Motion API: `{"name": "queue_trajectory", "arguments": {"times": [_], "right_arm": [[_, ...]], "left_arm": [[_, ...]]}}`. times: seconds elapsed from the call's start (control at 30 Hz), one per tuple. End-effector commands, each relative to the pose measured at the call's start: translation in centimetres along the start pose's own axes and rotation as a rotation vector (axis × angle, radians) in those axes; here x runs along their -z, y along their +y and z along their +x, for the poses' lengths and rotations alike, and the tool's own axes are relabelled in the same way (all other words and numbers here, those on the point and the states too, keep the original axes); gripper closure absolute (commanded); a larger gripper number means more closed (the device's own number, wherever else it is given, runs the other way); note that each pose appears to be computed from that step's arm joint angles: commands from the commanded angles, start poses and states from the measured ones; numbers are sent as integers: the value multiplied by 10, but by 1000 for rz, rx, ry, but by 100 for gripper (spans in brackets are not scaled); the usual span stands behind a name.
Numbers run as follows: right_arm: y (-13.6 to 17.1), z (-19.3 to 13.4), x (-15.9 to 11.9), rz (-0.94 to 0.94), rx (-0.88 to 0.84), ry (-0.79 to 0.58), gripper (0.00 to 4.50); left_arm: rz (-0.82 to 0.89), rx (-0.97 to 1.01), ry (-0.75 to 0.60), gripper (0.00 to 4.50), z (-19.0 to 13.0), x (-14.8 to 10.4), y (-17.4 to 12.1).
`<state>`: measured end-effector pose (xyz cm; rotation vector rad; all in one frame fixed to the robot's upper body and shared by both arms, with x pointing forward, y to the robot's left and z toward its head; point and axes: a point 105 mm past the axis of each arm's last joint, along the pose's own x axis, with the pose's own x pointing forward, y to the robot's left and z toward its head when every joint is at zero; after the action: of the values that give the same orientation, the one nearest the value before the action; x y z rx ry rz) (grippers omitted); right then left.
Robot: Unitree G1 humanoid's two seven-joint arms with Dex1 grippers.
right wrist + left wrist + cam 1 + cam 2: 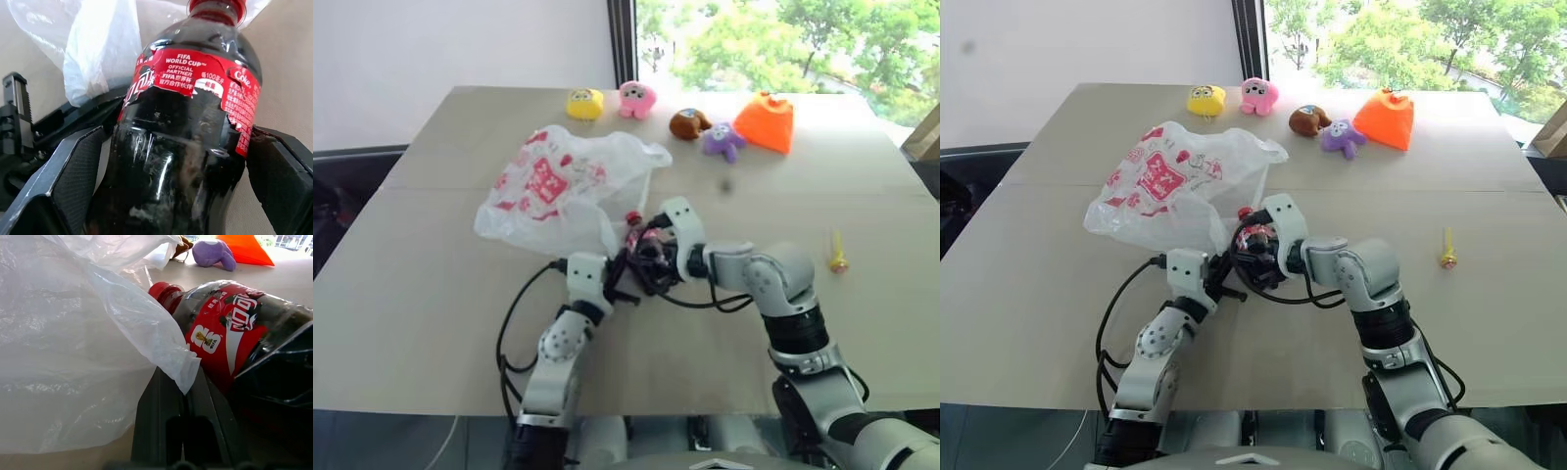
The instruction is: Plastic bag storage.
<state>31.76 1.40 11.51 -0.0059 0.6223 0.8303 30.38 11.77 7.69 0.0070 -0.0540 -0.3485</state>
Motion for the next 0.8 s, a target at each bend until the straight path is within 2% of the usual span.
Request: {"name": "queue_trajectory", "arguments": {"times": [0.03,0.13,0.17,0.3,0.53,0.7,0.8], "right_arm": [[-5,3,10,-126,56,65,0],[-14,2,11,-199,95,76,0],[-16,2,11,-211,105,74,41],[-25,-1,8,-310,150,71,144],[-22,-2,5,-411,146,77,145],[-18,-4,9,-552,135,111,145],[-23,-11,7,-700,143,137,145]], "left_arm": [[11,6,-68,445,-3,-17,0],[20,-11,-89,445,-7,-22,7],[23,-16,-94,450,-9,-23,10],[28,-50,-114,450,-18,-28,25],[45,-55,-110,450,-26,-30,35],[42,-32,-135,450,-29,-36,33],[45,-30,-138,450,-31,-38,34]]}}
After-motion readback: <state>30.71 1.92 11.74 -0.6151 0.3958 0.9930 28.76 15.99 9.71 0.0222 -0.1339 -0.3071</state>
